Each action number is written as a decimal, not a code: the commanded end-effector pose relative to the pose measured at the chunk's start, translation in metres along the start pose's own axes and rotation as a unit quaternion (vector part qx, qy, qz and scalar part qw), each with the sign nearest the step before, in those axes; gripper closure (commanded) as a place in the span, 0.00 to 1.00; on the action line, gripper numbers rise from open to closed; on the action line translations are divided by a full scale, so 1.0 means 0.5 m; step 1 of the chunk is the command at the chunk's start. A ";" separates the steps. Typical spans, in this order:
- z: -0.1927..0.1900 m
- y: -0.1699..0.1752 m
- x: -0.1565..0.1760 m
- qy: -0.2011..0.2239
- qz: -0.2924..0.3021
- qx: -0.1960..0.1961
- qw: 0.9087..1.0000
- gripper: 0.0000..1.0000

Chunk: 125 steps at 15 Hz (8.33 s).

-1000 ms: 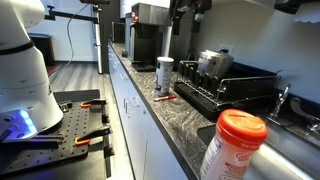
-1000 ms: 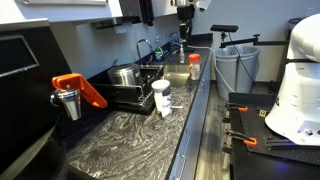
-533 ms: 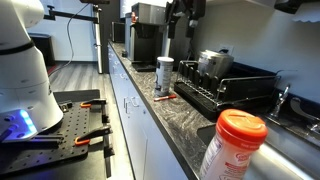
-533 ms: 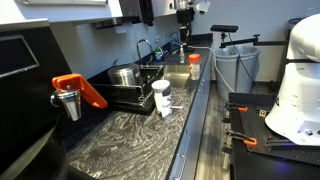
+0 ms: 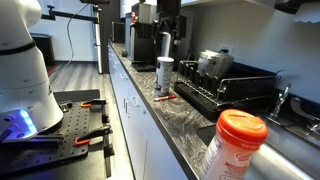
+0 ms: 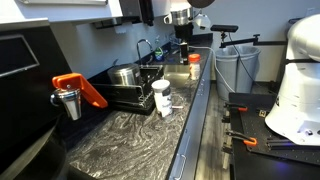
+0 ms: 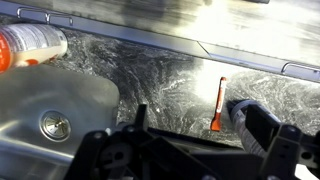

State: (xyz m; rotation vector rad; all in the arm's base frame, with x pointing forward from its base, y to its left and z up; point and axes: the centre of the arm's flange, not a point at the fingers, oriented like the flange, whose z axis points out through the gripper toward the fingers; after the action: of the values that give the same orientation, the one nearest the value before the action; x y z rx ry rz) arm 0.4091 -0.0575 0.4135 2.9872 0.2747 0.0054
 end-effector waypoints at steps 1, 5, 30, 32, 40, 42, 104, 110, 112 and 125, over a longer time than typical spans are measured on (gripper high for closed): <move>0.041 -0.028 -0.006 0.017 -0.005 -0.021 1.000 0.00; 0.096 -0.038 0.005 0.025 -0.001 -0.046 0.999 0.00; 0.295 -0.170 0.050 -0.064 -0.127 -0.025 0.990 0.30; 0.316 -0.186 0.054 -0.074 -0.137 -0.023 0.988 0.37; 0.378 -0.208 0.083 -0.069 -0.135 0.000 0.988 0.29; 0.382 -0.211 0.095 -0.053 -0.127 0.002 0.990 0.29; 0.341 -0.187 0.078 0.026 -0.021 0.000 0.999 0.97; 0.281 -0.191 0.049 0.023 -0.062 -0.031 0.997 0.97; 0.263 -0.196 0.044 0.023 -0.077 -0.043 0.996 0.97; 0.142 -0.269 0.057 0.028 -0.192 -0.121 0.974 0.97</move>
State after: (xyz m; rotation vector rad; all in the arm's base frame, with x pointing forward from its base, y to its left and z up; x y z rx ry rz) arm 0.4155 0.0658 0.3089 2.6953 0.7502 0.0796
